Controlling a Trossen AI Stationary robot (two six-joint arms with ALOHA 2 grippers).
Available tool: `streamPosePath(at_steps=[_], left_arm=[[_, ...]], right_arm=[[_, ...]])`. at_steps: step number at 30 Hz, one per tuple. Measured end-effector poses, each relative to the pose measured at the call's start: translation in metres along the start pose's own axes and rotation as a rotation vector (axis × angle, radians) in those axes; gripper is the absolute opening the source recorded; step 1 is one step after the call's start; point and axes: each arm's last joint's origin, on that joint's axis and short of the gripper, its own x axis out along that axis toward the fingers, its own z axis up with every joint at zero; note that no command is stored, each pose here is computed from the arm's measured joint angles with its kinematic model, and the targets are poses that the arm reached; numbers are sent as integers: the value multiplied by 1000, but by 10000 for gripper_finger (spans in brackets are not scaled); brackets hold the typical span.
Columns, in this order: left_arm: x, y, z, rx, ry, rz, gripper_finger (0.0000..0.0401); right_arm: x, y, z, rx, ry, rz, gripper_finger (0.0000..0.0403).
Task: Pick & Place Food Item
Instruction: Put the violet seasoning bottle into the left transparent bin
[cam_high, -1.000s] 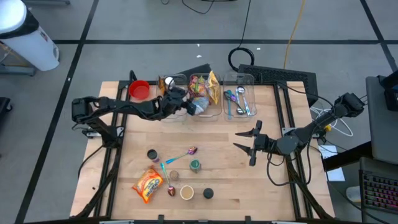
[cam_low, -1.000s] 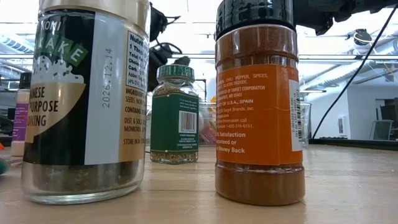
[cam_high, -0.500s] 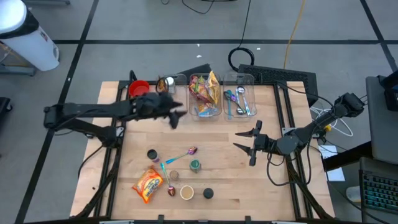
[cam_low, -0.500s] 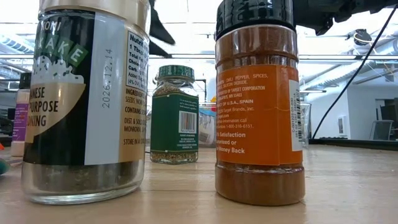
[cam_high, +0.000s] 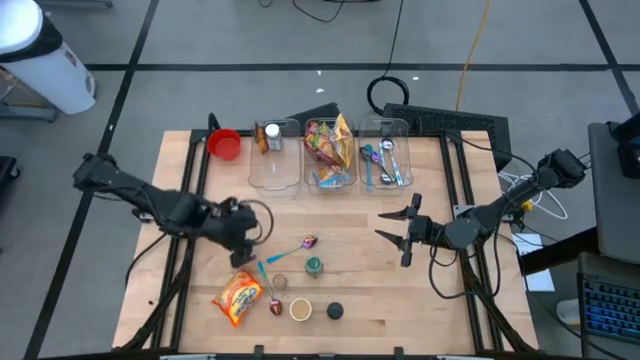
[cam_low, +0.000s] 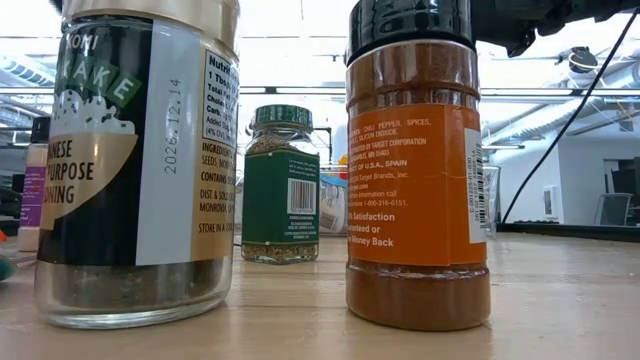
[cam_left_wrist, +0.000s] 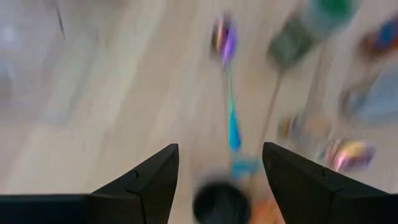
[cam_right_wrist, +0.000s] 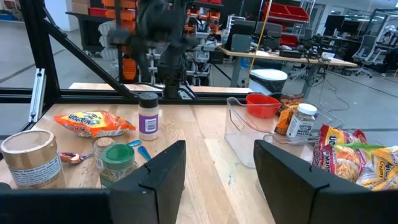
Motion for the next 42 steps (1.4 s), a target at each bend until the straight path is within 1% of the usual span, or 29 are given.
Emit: streamPosePath(at_steps=[2,5,10,16,20,27,32,34,36,39,42], left_arm=[[6,-5,-10,-22,104,20,241],[15,-13,-18,-55,209,34,241],[26,-22,-21,-58,245,59,241],[35,-26,-22,-35,253,104,241],[38,-26,-22,-38,234,136,241],[38,-27,-22,-87,243,131,241],[37,-29,-25,-55,250,122,241],[33,-30,-22,-46,259,113,241],[29,-31,-18,-60,258,127,241],[16,-35,-7,-69,191,137,241],[11,-40,-5,-63,172,117,241]], right_arm=[[0,0,0,0,0,0,183],[0,0,0,0,0,0,183],[0,0,0,2,0,0,183],[0,0,0,4,-1,0,183],[0,0,0,3,0,2,183],[0,0,0,3,0,3,183],[0,0,0,3,0,3,183],[0,0,0,3,0,3,183],[0,0,0,4,0,3,183],[0,0,0,4,0,3,183],[0,0,0,3,0,3,183]])
